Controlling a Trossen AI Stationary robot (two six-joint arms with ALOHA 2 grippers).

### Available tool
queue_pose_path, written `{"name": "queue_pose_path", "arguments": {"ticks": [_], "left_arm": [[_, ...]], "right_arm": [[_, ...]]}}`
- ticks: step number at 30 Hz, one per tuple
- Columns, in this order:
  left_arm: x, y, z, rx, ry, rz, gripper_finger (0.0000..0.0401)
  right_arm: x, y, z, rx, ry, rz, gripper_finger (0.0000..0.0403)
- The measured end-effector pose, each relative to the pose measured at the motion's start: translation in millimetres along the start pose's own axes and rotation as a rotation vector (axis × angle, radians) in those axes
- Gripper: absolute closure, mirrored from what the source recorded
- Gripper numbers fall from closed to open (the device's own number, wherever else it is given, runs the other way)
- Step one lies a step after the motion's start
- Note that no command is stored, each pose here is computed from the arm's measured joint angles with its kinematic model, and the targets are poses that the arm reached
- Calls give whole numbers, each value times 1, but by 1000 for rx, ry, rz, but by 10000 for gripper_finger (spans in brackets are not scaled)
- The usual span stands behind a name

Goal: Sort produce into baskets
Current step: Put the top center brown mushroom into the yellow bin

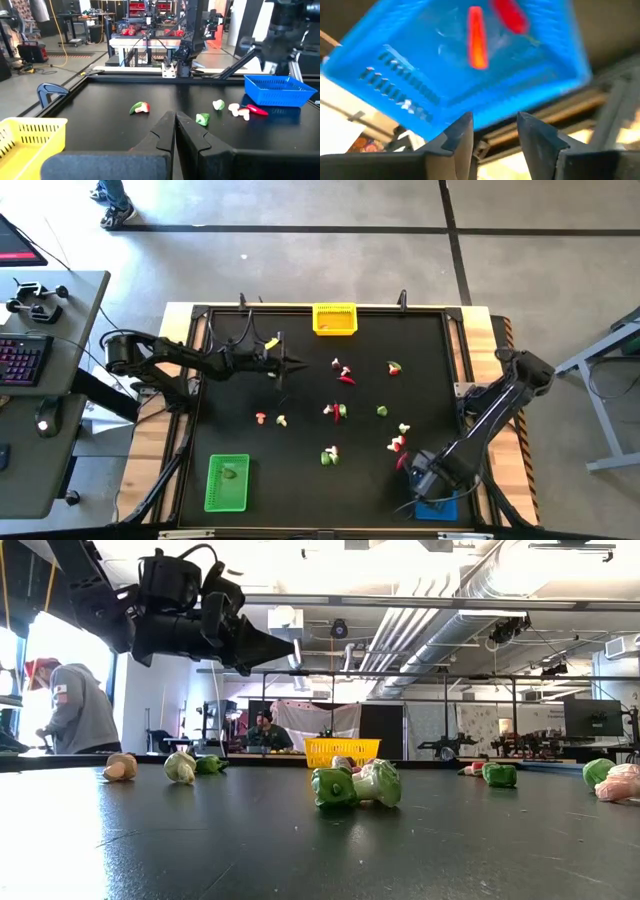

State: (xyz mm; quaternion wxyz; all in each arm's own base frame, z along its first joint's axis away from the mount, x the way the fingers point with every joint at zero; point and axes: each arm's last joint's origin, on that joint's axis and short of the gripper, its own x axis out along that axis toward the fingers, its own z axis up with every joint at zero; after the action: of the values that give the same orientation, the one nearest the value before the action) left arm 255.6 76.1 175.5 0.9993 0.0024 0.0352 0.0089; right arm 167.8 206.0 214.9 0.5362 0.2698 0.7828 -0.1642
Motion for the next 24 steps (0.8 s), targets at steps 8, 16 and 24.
{"name": "queue_pose_path", "arguments": {"ticks": [8, 16, 24], "left_arm": [[-2, 3, 1, -34, -4, 5, 401], [-3, 5, -10, -72, 111, -25, 401], [-4, 5, -15, -16, 154, -30, 401]], "right_arm": [[-50, -36, 13, -92, -427, 37, 368], [-93, -71, 76, -191, -805, -150, 381], [-131, -96, 163, -258, -1010, -97, 400]]}}
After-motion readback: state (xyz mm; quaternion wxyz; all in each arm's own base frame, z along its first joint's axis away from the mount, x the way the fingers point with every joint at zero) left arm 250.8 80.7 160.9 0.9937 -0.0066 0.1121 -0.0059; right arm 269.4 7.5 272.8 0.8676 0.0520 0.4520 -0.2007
